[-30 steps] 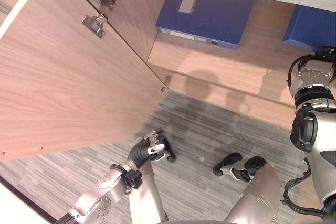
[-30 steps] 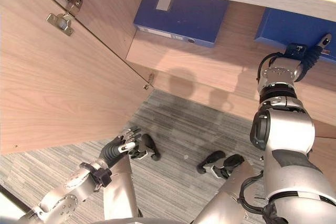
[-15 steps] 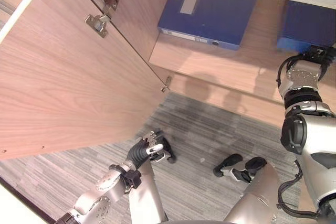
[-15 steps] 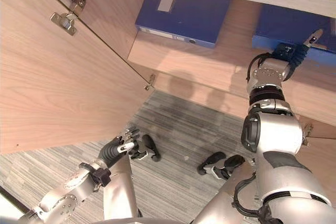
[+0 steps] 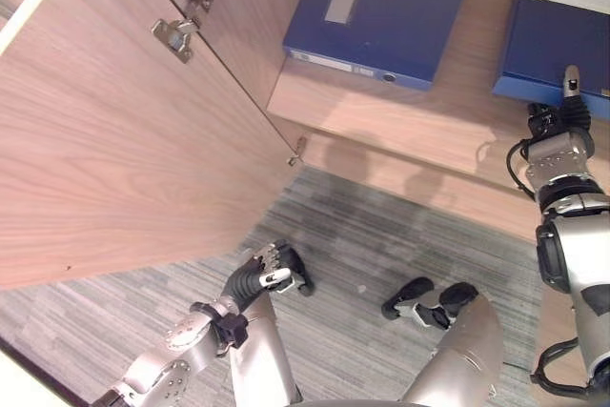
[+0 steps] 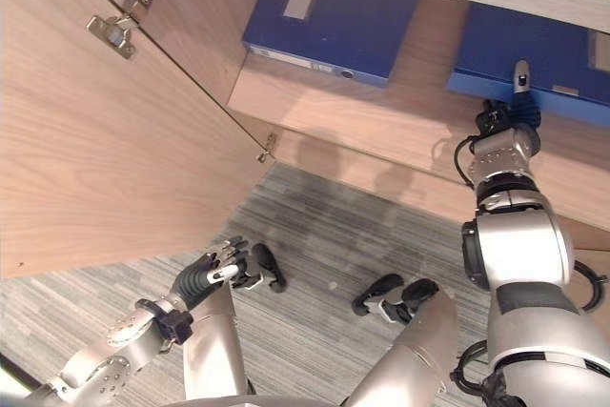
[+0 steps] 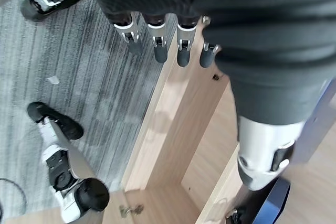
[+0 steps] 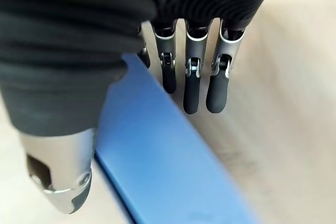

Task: Put the empty folder in the office cabinet

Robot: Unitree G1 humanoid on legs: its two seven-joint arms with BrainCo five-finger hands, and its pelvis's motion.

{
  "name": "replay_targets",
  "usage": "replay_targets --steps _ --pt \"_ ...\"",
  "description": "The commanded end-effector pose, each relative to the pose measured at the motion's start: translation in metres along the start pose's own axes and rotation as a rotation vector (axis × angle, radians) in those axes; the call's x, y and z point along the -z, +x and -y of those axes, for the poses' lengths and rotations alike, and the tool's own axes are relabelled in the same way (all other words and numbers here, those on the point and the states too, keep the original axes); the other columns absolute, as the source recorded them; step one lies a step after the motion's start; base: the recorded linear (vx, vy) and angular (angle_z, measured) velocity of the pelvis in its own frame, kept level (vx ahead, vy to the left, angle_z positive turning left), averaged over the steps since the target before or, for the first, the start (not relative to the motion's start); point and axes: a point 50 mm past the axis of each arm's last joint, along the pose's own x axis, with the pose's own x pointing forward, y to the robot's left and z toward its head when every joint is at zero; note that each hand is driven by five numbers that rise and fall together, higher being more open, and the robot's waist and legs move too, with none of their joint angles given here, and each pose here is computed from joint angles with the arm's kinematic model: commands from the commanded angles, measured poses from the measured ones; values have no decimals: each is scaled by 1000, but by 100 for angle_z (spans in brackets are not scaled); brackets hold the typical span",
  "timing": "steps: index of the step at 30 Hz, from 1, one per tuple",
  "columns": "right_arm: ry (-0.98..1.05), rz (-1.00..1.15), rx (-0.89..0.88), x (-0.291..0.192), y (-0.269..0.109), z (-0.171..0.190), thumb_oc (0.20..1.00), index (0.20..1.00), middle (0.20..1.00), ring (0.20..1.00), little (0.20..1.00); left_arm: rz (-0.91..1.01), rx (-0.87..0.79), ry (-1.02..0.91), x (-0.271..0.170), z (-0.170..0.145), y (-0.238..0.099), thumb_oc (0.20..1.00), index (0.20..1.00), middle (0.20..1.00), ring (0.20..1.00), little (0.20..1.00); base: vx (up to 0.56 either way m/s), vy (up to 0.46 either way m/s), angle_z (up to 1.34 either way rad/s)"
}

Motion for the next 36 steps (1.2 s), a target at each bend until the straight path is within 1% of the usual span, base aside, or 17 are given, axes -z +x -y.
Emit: replay_targets --steps 1,2,6,8,9,10,12,13,15,17,20,21,22,23,25,30,36 --pt "-283 -41 -64 -13 1 15 1000 1000 1000 1000 1000 65 60 69 -25 -1 -6 1000 1000 1000 1000 1000 0 0 0" --pt "-445 -88 -52 -14 0 28 1000 1000 1000 1000 1000 43 64 83 -22 -3 -9 1000 1000 1000 1000 1000 0 0 0" --pt "-923 -173 -65 -27 -3 53 1000 1000 1000 1000 1000 -14 96 110 -16 -5 -18 1000 1000 1000 1000 1000 0 0 0" --pt "-1057 -198 -86 -33 -4 60 1000 1000 1000 1000 1000 -22 109 117 -15 -6 -21 1000 1000 1000 1000 1000 0 0 0" --pt "-1062 -200 -88 -34 -4 61 1000 1000 1000 1000 1000 -23 110 115 -15 -6 -22 1000 1000 1000 1000 1000 0 0 0" --pt "-1199 -229 -139 -35 -5 61 1000 1000 1000 1000 1000 -22 120 122 -14 -6 -26 1000 1000 1000 1000 1000 0 0 0" --pt "-1242 -233 -167 -35 -5 58 1000 1000 1000 1000 1000 -17 124 122 -14 -5 -26 1000 1000 1000 1000 1000 0 0 0" --pt "-1368 -259 -242 -32 -6 54 1000 1000 1000 1000 1000 -8 129 132 -16 -6 -28 1000 1000 1000 1000 1000 0 0 0" --pt "-1403 -262 -268 -33 -7 53 1000 1000 1000 1000 1000 -3 132 131 -16 -6 -28 1000 1000 1000 1000 1000 0 0 0" --pt "-1572 -313 -334 -30 -9 52 1000 1000 1000 1000 1000 16 137 146 -19 -7 -28 1000 1000 1000 1000 1000 0 0 0" --pt "-1668 -348 -392 -20 -10 47 1000 1000 1000 1000 1000 40 145 155 -22 -6 -26 1000 1000 1000 1000 1000 0 0 0" --pt "-1796 -395 -539 7 -15 34 1000 1000 1000 1000 1000 64 137 177 -27 -7 -24 1000 1000 1000 1000 1000 0 0 0" --pt "-1798 -397 -539 6 -15 34 1000 1000 1000 1000 1000 64 137 176 -26 -7 -24 1000 1000 1000 1000 1000 -27 -27 -5" --pt "-1911 -405 -696 31 -24 17 1000 1000 1000 1000 1000 90 132 186 -30 -7 -21 1000 1000 1000 1000 1000 -33 -22 -7" --pt "-2008 -386 -886 57 -39 -5 1000 1000 1000 1000 1000 130 130 202 -37 -7 -16 1000 1000 1000 1000 1000 -49 -35 -14" --pt "-2086 -387 -1137 94 -64 -28 1000 1000 1000 1000 1000 167 150 240 -47 -6 -5 1000 1000 1000 1000 1000 -37 -53 -12" --pt "-2088 -401 -1299 118 -84 -37 1000 1000 1000 1000 1000 167 136 248 -48 -10 -2 1000 1000 1000 1000 1000 -26 -53 -15"
